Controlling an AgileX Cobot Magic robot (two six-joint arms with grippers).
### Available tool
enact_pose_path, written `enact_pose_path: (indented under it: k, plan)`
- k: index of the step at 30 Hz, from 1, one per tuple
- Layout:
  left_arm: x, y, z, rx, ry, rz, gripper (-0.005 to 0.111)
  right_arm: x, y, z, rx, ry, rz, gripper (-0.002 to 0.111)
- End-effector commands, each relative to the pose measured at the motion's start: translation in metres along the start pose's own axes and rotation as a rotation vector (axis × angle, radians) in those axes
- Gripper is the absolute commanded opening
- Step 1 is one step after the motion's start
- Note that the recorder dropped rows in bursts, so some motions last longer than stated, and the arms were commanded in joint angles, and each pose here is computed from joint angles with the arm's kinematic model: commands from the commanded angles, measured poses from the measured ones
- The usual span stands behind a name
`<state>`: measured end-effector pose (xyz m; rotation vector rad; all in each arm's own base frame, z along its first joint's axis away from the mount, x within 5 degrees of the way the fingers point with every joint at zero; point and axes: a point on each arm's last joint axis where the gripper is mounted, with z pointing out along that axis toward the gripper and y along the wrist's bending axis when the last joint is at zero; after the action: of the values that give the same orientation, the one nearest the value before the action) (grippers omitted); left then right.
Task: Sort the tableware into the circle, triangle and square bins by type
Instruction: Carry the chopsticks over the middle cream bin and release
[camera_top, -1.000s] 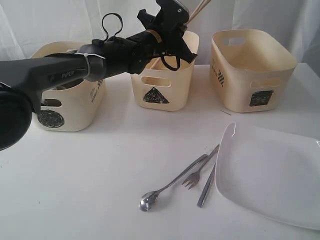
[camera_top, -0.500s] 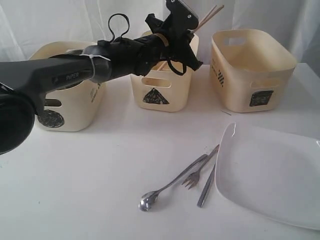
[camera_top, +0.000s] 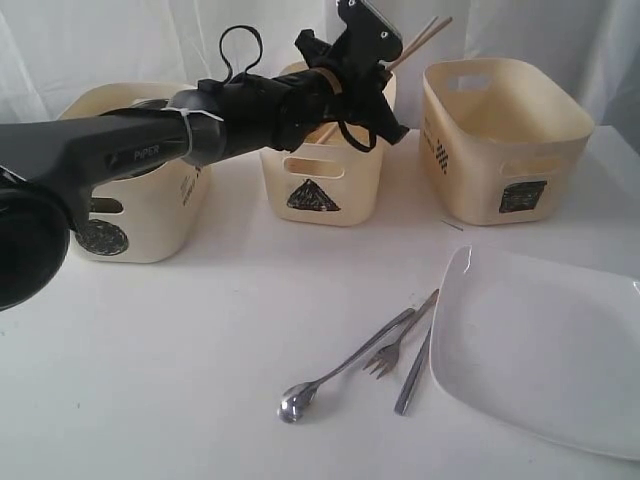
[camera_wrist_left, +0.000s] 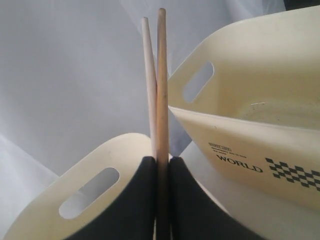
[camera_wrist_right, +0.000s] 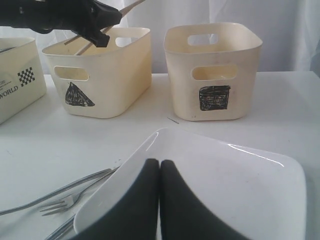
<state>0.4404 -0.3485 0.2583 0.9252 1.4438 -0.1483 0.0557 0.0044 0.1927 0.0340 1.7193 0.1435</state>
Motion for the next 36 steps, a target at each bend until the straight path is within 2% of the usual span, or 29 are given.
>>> enact_pose_path:
  k: [1,11,17,27,29,34,36]
  plan:
    - [-0.014,0.005,-0.005,-0.012,-0.031,-0.008,0.0,0.0,0.0,0.0,0.005,-0.012,0.0,0.0]
    - [-0.004,0.014,-0.003,-0.019,0.006,-0.035,0.0,0.0,0.0,0.0,0.004,-0.014,0.0,0.0]
    - [-0.004,0.014,-0.003,-0.022,0.001,-0.037,0.012,0.0,0.0,0.0,0.004,-0.014,0.0,0.0]
    - [-0.004,0.014,-0.003,-0.022,0.001,-0.053,0.012,0.0,0.0,0.0,0.004,-0.014,0.0,0.0]
    - [-0.004,0.014,-0.003,-0.022,0.001,-0.063,0.016,0.0,0.0,0.0,0.004,-0.014,0.0,0.0]
    - [-0.004,0.014,-0.003,-0.02,0.006,-0.106,0.042,0.0,0.0,0.0,0.004,-0.014,0.0,0.0]
    - [-0.002,0.013,-0.004,-0.009,0.028,-0.127,0.046,0.0,0.0,0.0,0.004,-0.014,0.0,0.0]
